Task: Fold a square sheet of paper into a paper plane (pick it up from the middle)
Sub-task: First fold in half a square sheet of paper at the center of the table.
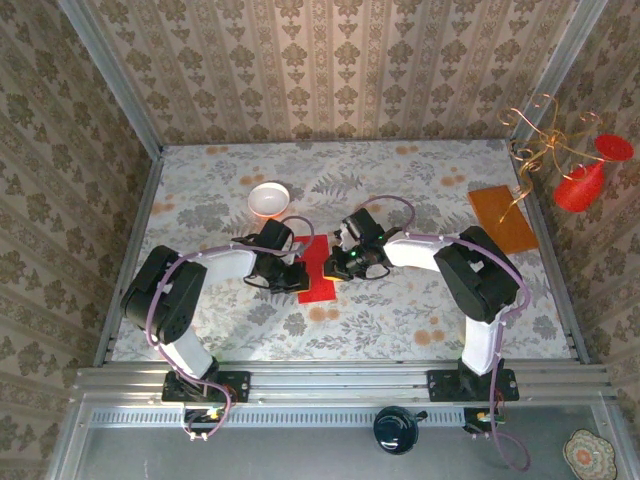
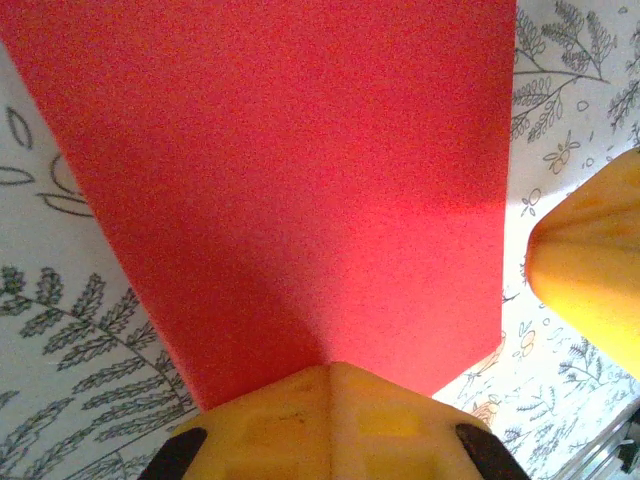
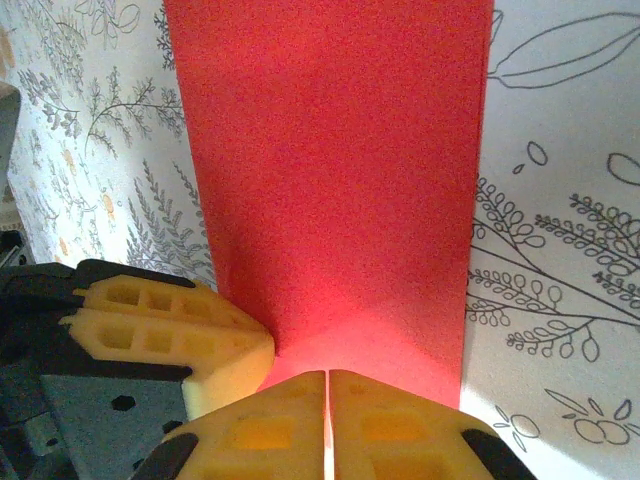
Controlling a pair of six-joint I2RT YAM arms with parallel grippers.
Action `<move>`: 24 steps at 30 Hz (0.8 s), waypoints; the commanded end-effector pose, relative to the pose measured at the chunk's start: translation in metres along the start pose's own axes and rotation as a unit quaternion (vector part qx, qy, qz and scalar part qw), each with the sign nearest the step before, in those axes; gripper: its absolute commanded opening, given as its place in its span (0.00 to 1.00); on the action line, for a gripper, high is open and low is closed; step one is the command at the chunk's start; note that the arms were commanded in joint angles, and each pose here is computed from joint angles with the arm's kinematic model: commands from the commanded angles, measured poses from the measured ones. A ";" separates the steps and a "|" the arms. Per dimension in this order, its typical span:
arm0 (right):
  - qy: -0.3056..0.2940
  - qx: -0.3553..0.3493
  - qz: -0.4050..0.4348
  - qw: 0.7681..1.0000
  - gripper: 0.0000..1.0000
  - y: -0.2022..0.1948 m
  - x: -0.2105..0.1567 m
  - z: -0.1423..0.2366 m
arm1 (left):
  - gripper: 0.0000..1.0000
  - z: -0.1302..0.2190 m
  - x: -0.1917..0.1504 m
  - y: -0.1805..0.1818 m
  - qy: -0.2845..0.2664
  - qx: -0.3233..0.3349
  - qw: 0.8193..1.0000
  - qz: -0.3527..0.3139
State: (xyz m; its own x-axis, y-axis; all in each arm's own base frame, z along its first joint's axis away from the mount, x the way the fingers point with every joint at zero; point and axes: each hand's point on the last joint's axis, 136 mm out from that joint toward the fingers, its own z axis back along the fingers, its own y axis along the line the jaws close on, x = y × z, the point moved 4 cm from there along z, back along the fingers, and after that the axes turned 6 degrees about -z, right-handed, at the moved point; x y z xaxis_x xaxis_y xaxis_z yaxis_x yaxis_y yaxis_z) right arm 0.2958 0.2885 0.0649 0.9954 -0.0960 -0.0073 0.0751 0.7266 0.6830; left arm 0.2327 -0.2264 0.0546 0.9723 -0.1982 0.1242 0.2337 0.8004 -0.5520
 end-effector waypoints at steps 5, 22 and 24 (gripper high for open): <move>0.024 -0.019 -0.008 1.000 0.11 -0.014 -0.007 -0.015 | 0.09 -0.008 -0.005 0.006 0.013 0.003 1.000 0.020; 0.041 -0.145 -0.052 0.987 0.06 -0.081 -0.021 -0.024 | 0.11 0.010 0.009 -0.011 -0.038 -0.022 0.999 0.021; 0.042 -0.151 -0.054 0.986 0.06 -0.084 -0.022 -0.025 | 0.11 0.005 0.007 -0.007 -0.032 -0.018 0.999 0.027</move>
State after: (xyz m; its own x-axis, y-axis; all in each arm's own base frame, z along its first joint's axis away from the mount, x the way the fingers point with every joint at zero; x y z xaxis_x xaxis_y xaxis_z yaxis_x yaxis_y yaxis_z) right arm 0.2943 0.2840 0.0420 0.9954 -0.0869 -0.0392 0.0919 0.7645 0.6381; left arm 0.2410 -0.2327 0.0675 0.9766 -0.1430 0.1604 0.2108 0.7825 -0.5859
